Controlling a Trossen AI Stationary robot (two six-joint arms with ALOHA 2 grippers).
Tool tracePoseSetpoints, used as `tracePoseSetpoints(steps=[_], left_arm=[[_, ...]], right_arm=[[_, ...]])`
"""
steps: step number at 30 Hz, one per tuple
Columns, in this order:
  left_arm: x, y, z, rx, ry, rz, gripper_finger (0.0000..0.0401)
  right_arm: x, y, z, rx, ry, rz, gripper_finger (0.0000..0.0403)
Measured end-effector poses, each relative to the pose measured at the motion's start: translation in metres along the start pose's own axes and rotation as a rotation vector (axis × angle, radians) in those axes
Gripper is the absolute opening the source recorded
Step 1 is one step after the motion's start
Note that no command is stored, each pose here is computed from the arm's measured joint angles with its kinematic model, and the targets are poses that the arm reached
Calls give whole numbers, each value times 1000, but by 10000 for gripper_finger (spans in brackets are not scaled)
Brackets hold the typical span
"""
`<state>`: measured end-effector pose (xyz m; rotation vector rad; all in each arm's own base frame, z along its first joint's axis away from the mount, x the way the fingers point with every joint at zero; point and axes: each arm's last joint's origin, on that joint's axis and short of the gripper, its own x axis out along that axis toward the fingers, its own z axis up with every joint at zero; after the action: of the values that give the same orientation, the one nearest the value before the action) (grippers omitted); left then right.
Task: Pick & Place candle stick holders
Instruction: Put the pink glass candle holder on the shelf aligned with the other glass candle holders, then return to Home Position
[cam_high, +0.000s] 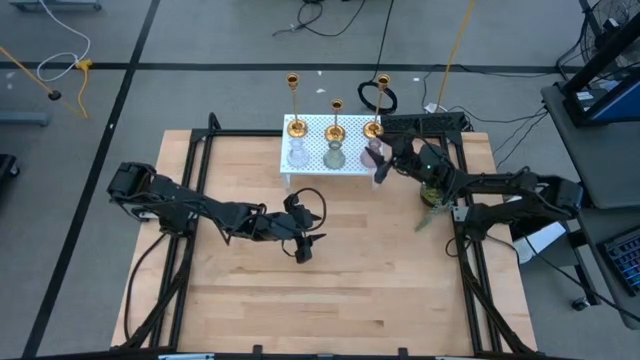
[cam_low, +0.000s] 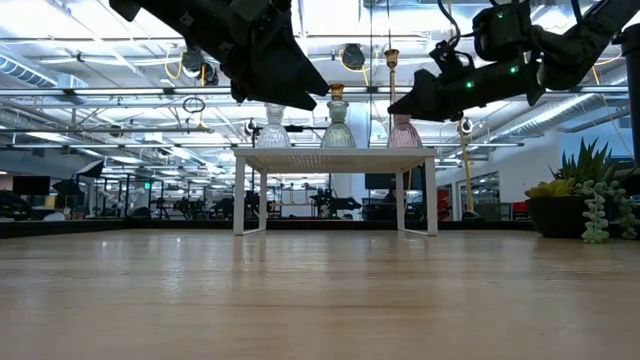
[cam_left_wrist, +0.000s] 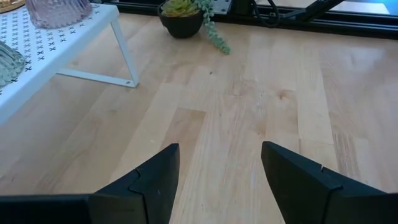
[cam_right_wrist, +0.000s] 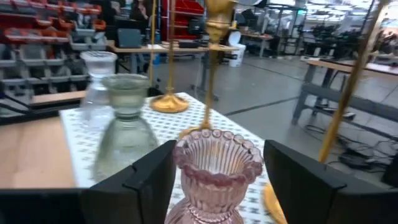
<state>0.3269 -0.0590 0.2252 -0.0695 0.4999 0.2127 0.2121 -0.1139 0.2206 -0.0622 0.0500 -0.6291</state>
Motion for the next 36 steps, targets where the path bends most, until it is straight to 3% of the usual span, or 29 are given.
tracePoseSetpoints(steps=[5,12,20,36], left_arm=[[0,0,0,0,1,0,234],[0,0,0,0,1,0,234],[0,0,0,-3,1,0,234],[0,0,0,15,-2,0,234]], right_arm=[[1,-4,-1,-23,5,-10,248],[0,-1,-2,-10,9,91,247],[0,-3,-2,-25,14,35,249],[0,-3,-1,-28,9,38,264]])
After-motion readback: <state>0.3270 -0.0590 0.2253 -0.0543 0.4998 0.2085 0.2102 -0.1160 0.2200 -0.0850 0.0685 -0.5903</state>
